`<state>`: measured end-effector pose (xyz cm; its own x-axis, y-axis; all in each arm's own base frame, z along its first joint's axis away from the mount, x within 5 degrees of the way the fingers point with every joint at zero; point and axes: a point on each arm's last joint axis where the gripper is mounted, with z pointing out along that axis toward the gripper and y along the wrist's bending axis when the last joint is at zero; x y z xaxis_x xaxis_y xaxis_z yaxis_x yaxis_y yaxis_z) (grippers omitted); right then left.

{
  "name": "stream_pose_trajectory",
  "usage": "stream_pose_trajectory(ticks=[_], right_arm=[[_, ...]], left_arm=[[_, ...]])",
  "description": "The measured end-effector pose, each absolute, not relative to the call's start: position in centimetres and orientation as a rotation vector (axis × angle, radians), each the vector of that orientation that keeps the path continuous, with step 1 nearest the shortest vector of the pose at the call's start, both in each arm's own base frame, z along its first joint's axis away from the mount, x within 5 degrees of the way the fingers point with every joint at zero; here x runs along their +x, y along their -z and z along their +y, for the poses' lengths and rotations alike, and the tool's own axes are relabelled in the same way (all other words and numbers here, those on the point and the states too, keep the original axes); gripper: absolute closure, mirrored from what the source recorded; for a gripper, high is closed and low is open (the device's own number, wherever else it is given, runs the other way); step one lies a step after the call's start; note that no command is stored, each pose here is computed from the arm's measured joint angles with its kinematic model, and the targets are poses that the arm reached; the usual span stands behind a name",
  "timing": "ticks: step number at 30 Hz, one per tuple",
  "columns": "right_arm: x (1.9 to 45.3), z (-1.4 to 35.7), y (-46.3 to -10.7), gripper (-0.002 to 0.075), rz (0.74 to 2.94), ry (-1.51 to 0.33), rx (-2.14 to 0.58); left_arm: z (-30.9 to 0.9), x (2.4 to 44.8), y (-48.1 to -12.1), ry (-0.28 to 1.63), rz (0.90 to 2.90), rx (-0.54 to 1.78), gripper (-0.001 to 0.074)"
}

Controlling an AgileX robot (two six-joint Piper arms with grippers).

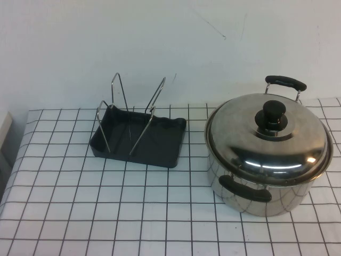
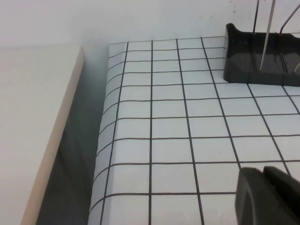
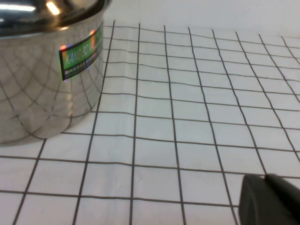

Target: Put pot lid on rack

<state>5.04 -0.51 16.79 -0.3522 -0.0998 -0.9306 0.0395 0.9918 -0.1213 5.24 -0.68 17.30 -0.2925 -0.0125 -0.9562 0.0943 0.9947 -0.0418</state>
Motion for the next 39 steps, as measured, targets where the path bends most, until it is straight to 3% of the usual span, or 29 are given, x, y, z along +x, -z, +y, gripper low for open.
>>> stream_pose_trajectory(ticks=[30, 39], right_arm=[[5.04, -0.51, -16.79, 0.0728, 1.926, 0.144, -0.043], [5.04, -0.51, -16.79, 0.0728, 1.926, 0.144, -0.043]], left_arm=[[-0.64, 5.25, -17.32, 0.094, 1.861, 0.064, 0.0737], [-0.57, 5.52, -18.19, 0.088, 1.749, 0.055, 0.0737]])
